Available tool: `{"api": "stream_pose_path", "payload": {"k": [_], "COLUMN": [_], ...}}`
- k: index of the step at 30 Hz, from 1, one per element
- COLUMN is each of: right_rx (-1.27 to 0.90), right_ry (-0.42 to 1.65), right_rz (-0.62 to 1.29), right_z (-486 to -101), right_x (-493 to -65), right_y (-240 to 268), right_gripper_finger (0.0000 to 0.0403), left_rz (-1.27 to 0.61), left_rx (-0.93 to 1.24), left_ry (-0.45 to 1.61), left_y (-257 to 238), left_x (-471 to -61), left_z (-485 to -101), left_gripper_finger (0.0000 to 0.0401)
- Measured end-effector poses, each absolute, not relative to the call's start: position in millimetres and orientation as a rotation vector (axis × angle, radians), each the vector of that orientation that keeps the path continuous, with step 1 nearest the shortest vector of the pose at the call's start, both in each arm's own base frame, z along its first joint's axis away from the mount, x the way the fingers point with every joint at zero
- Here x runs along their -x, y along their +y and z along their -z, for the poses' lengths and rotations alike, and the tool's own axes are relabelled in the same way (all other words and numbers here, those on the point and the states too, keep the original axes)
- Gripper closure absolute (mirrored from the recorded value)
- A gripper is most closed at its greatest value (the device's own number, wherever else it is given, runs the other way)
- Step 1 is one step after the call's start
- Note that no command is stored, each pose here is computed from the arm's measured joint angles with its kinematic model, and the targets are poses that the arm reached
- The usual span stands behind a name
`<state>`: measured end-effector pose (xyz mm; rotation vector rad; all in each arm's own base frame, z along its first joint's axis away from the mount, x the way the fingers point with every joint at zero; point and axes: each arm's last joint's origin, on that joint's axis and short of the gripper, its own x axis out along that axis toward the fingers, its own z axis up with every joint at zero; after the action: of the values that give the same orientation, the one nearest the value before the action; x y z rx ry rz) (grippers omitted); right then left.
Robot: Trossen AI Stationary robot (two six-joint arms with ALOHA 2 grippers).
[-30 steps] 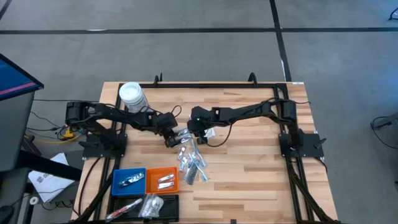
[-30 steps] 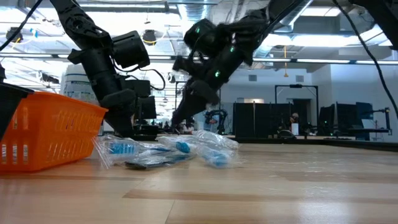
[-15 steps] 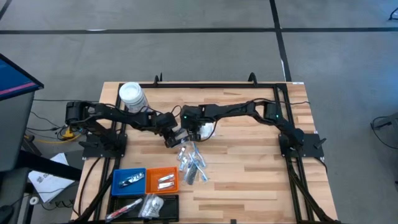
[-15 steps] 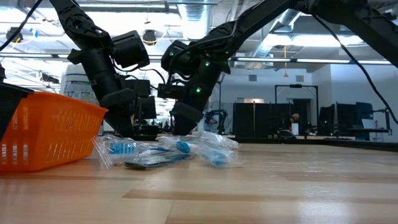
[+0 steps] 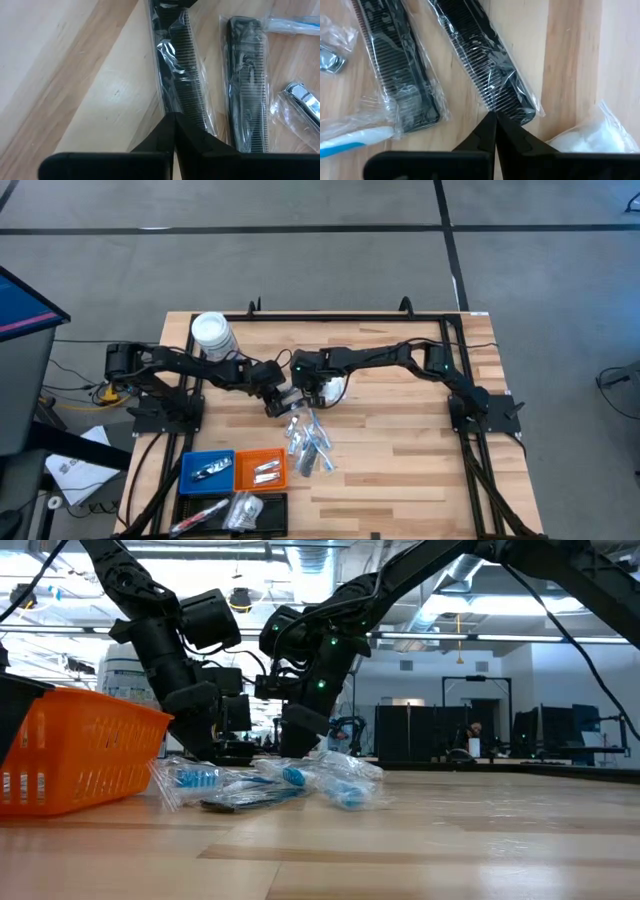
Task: Pick & Place Travel size toiletries
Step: Put the top black comb into the blue basket
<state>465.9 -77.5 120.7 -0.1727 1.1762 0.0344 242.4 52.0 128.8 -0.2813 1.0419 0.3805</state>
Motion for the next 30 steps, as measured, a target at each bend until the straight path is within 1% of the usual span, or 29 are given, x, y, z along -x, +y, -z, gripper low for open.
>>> {"api": "stream_pose_path", "payload": {"k": [4, 9, 13, 19, 25, 30], "right_rx": [0.17, 0.119, 0.076, 0.123, 0.095, 0.087], "right_ry": [1.18, 1.188, 1.157, 1.128, 1.103, 1.083], "right_rz": [-0.039, -0.047, -0.048, -0.087, -0.156, -0.153], "right_z": [-125.0, -135.8, -148.4, -152.7, -154.0, -162.7], "right_x": [-463.8, -458.8, -458.6, -461.8, -463.8, -466.4], "right_y": [-76.9, -74.0, -69.8, -56.3, -48.2, -48.9], "right_gripper_finger": [0.0402, 0.0403, 0.0403, 0.0403, 0.0403, 0.0403], "left_rz": [-0.391, -0.42, -0.368, -0.309, -0.316, -0.339], "left_rx": [0.274, 0.243, 0.22, 0.176, 0.173, 0.126], "left_ry": [1.012, 0.908, 0.856, 0.849, 0.87, 0.857], "left_y": [52.1, 50.2, 37.6, 25.6, 25.9, 27.1], "left_x": [-241.1, -237.3, -235.9, -238.3, -238.8, -238.7], "left_z": [-136.1, -158.4, -171.2, -171.9, -168.2, -170.1], "left_gripper_finger": [0.0399, 0.0399, 0.0399, 0.0399, 0.0399, 0.0399]}}
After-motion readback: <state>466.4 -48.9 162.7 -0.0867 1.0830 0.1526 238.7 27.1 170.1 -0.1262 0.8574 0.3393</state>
